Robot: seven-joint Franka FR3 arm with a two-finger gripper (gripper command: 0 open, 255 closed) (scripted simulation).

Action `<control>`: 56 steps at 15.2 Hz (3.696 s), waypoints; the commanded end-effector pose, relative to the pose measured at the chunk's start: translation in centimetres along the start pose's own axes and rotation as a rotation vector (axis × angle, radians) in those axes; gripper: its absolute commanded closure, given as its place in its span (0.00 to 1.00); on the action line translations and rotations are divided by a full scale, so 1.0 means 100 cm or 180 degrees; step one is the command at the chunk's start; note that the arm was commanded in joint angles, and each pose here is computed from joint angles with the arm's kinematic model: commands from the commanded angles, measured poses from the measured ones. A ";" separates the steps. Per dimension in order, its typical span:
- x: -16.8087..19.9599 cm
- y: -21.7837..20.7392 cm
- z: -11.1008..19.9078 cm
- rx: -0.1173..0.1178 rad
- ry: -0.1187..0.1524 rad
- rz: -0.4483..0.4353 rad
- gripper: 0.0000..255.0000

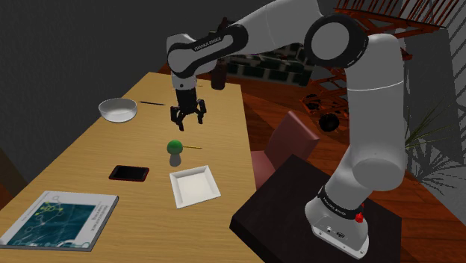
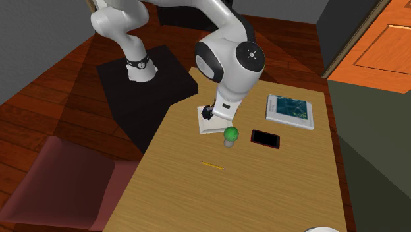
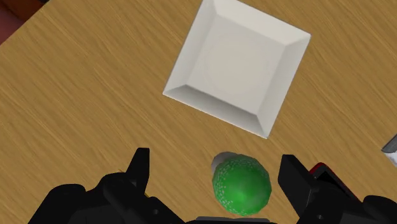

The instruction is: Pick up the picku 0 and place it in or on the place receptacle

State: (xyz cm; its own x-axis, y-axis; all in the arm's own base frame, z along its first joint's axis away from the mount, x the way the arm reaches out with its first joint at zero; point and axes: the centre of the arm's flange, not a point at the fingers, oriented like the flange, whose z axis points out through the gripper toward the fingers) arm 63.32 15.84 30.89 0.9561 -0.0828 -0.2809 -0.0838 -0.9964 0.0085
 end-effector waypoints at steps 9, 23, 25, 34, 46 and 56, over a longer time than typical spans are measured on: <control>0.091 -0.048 0.066 0.0052 -0.0180 -0.0029 0.00; 0.089 -0.049 0.100 0.0051 -0.0181 -0.0029 0.00; 0.089 -0.049 0.100 0.0051 -0.0181 -0.0029 1.00; 0.088 -0.049 0.095 0.0052 -0.0180 -0.0029 1.00; 0.070 -0.048 0.034 0.0051 -0.0180 -0.0030 1.00; -0.002 -0.050 0.014 0.0052 -0.0180 -0.0029 1.00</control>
State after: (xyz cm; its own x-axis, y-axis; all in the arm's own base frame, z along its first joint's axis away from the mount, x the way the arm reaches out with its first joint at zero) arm 64.60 20.72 29.08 0.9394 -0.0719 -0.3351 -0.0799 -0.9968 -0.0102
